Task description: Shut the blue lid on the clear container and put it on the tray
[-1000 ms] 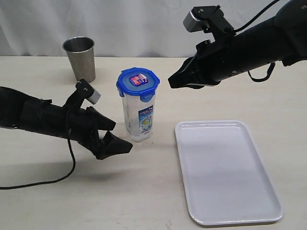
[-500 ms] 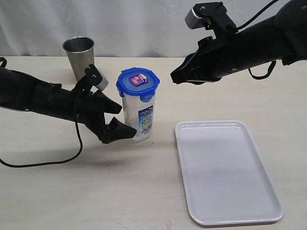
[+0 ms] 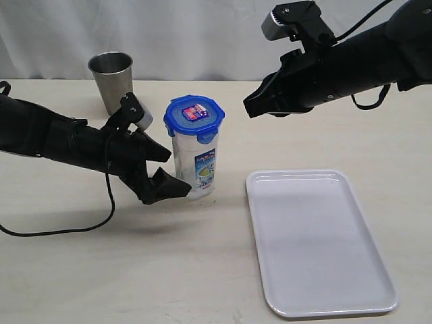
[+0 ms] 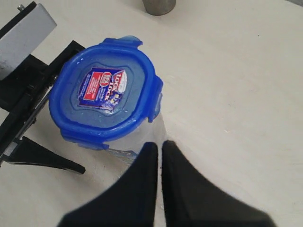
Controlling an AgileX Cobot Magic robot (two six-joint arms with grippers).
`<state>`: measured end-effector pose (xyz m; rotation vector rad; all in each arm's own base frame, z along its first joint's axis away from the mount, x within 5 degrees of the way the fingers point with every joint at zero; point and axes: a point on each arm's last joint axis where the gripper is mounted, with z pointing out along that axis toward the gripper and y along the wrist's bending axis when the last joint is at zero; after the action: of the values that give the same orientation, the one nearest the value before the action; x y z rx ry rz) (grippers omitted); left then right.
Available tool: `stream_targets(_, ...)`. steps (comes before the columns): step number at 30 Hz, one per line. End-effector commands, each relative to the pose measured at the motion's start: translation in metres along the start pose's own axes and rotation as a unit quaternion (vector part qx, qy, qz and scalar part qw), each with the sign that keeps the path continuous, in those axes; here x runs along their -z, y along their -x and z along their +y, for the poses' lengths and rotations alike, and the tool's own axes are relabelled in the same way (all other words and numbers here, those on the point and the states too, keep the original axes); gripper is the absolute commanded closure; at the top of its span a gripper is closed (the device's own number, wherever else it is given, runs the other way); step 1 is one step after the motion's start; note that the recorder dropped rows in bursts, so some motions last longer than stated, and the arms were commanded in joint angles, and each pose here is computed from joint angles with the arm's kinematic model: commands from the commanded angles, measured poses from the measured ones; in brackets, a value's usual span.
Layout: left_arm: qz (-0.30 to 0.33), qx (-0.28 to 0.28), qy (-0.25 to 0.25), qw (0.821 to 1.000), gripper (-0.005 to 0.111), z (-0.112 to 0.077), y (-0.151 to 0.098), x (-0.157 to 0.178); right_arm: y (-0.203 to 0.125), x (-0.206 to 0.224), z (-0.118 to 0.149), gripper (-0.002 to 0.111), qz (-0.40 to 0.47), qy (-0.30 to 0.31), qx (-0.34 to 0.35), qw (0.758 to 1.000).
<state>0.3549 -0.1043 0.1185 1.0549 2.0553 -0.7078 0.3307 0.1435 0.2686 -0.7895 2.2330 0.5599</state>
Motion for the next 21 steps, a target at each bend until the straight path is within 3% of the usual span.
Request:
stream_targets(1, 0.002, -0.016, 0.003, 1.000, 0.017, 0.0015, 0.0001, -0.0005, 0.0007, 0.0020, 0.0000, 0.104, -0.002, -0.006, 0.008, 1.000)
stream_targets(21, 0.003, -0.019, 0.000, 1.000, 0.017, 0.0010, -0.0001, -0.0005, 0.0007, 0.0020, 0.0000, 0.104, -0.002, -0.006, 0.008, 1.000)
